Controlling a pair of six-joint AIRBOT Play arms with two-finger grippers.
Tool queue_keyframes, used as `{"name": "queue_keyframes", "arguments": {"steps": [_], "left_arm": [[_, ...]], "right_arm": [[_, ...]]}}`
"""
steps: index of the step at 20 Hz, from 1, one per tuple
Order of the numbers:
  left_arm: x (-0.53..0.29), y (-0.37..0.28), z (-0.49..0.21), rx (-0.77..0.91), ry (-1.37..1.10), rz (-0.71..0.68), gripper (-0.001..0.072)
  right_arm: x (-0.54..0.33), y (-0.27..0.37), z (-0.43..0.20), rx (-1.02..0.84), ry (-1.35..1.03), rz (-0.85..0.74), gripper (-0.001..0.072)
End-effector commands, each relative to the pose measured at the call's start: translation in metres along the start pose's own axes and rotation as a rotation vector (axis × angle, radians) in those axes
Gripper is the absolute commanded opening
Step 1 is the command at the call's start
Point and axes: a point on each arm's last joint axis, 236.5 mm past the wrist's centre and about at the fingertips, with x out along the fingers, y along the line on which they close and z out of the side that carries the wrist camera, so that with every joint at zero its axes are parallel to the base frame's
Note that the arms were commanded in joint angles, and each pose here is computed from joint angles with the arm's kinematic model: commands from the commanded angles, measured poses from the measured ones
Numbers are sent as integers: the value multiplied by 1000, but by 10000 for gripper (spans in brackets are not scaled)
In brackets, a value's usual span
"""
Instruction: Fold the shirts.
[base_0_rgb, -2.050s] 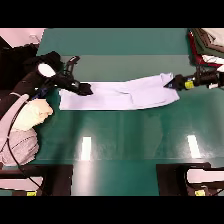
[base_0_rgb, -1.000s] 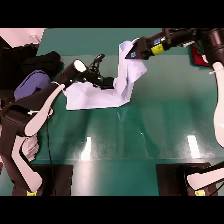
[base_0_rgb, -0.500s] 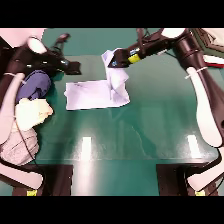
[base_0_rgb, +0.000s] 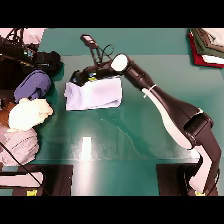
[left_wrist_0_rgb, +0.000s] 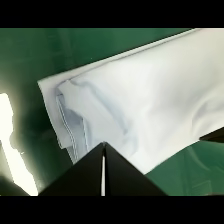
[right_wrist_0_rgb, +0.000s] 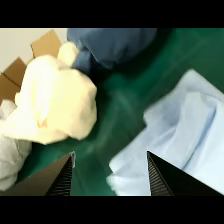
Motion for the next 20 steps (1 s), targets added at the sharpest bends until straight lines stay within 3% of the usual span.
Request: {"name": "queue_keyframes", "arguments": {"steps": [1,4,12,13,14,15,20], "left_arm": [[-5,0,-7,-1,24,-3,23],[-6,-1,-9,-1,34,-6,23],[-5,0,-7,-1,24,-4,23],[-5,0,-7,-1,24,-4,23],[-5,0,-7,-1,24,-4,23],[-5,0,-7,-1,23,-3,23],[-5,0,-5,-2,17,-5,23]], "right_arm": [[-4,1,21,-38,-79,-17,533],[-58,-35,10,15,49,-26,531],[-172,-194,-101,573,250,-180,533],[-174,-202,-114,612,256,-189,551],[-172,-209,-126,642,261,-200,675],[-168,-211,-137,670,266,-203,701],[-122,-202,-155,774,239,-139,698]]}}
